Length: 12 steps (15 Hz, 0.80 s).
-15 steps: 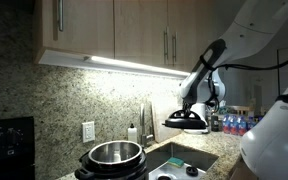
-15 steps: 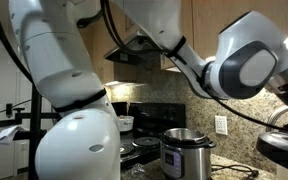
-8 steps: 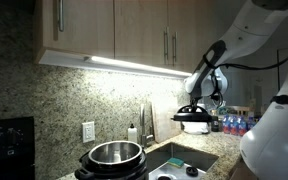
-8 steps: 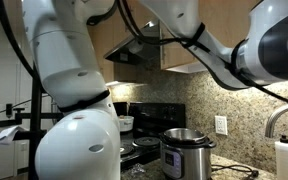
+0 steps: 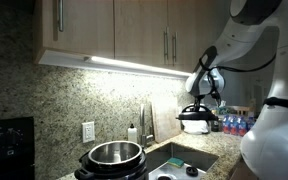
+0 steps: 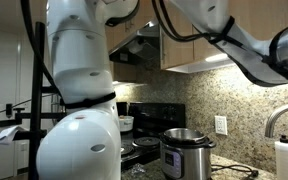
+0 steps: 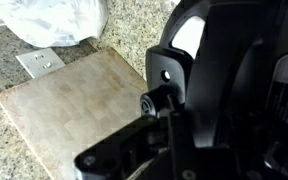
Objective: Remove the lid from the rice cooker and put it on the right side of the counter
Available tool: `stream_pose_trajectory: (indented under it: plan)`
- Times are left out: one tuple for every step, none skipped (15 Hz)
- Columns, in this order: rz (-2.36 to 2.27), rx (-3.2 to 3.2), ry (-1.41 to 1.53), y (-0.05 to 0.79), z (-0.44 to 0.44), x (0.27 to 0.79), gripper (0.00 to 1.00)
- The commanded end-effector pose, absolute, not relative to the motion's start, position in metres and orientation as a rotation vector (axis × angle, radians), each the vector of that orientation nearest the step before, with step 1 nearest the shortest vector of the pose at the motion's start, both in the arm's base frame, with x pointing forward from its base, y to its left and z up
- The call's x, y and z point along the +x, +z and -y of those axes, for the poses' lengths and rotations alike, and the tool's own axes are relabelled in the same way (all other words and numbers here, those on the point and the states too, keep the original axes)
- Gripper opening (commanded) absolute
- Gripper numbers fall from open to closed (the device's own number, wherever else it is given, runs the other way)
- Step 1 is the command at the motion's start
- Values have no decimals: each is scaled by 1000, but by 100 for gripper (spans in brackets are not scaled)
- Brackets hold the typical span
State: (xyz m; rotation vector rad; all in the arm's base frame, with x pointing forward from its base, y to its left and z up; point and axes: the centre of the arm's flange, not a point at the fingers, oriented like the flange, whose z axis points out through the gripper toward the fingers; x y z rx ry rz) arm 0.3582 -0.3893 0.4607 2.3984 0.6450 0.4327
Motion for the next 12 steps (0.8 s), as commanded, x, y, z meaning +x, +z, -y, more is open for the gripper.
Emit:
stream_pose_trajectory:
  plan:
    - [-646, 2403, 434, 460, 388, 359, 2]
    - [-648, 2404, 435, 460, 388, 360, 2]
    - [-649, 2404, 436, 460, 387, 360, 2]
    - [-649, 2404, 436, 460, 387, 361, 2]
    - [-636, 2412, 433, 460, 392, 362, 2]
    - [-622, 2422, 431, 459, 396, 363, 2]
    - [-607, 2425, 424, 456, 403, 365, 2]
    - [-595, 2430, 416, 455, 408, 365, 2]
    - [-574, 2430, 412, 454, 414, 366, 2]
    - [-553, 2433, 412, 454, 420, 366, 2]
    - [-535, 2433, 410, 454, 426, 367, 2]
    - [-504, 2427, 413, 456, 434, 369, 2]
